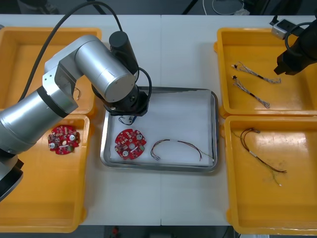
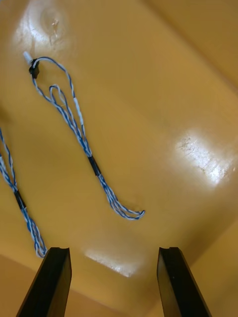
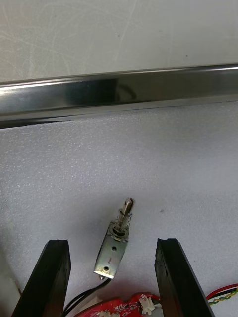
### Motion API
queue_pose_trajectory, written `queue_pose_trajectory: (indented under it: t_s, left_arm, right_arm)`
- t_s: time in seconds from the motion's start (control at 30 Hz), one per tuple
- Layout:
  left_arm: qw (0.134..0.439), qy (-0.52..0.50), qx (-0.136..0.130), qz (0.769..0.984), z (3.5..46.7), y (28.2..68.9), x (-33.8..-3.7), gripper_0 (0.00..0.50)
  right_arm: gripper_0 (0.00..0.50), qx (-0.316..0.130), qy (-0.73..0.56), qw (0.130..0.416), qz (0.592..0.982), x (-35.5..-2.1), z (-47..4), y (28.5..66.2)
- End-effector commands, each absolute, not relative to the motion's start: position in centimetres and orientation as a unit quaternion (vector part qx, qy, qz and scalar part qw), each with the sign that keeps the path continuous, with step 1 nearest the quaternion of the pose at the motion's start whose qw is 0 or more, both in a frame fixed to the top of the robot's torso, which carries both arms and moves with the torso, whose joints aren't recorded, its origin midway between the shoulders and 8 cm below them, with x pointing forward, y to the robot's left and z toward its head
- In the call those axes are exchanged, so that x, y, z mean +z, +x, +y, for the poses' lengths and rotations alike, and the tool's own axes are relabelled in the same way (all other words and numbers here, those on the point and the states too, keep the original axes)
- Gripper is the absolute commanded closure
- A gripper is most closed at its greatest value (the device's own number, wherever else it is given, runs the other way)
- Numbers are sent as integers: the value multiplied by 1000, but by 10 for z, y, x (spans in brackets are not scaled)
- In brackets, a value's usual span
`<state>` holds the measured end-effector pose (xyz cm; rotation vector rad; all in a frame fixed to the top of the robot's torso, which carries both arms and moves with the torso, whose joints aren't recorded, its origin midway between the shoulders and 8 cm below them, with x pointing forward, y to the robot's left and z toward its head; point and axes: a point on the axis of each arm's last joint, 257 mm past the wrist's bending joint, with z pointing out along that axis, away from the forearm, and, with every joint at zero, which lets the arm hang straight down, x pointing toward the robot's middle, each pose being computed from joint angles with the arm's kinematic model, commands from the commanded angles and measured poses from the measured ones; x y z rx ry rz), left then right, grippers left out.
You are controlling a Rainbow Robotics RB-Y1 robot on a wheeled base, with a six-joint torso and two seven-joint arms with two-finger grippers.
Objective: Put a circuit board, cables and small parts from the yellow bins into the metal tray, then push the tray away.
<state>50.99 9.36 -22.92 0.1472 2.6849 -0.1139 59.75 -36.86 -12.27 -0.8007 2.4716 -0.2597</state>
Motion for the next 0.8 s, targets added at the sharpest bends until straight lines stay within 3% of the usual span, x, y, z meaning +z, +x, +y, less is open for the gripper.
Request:
queue_pose_trajectory:
  t_s: [0.03, 0.33, 0.57, 0.7, 0.8]
  left_arm:
    - [226, 75, -59, 969, 71, 498, -211, 0]
    - [213, 27, -70, 974, 82, 473, -159, 0]
    - [218, -30, -69, 973, 111, 472, -121, 0]
    - [240, -55, -76, 966, 136, 486, -99, 0]
    - [250, -67, -64, 964, 161, 492, -91, 0]
  right_arm:
    - [0, -107, -304, 305, 896, -85, -366, 623]
    - [0, -105, -298, 328, 891, -105, -360, 646]
    - [0, -89, -291, 324, 896, -124, -352, 656]
    - [0, -83, -289, 322, 898, -138, -347, 658]
    - [0, -75, -287, 315, 902, -151, -342, 657]
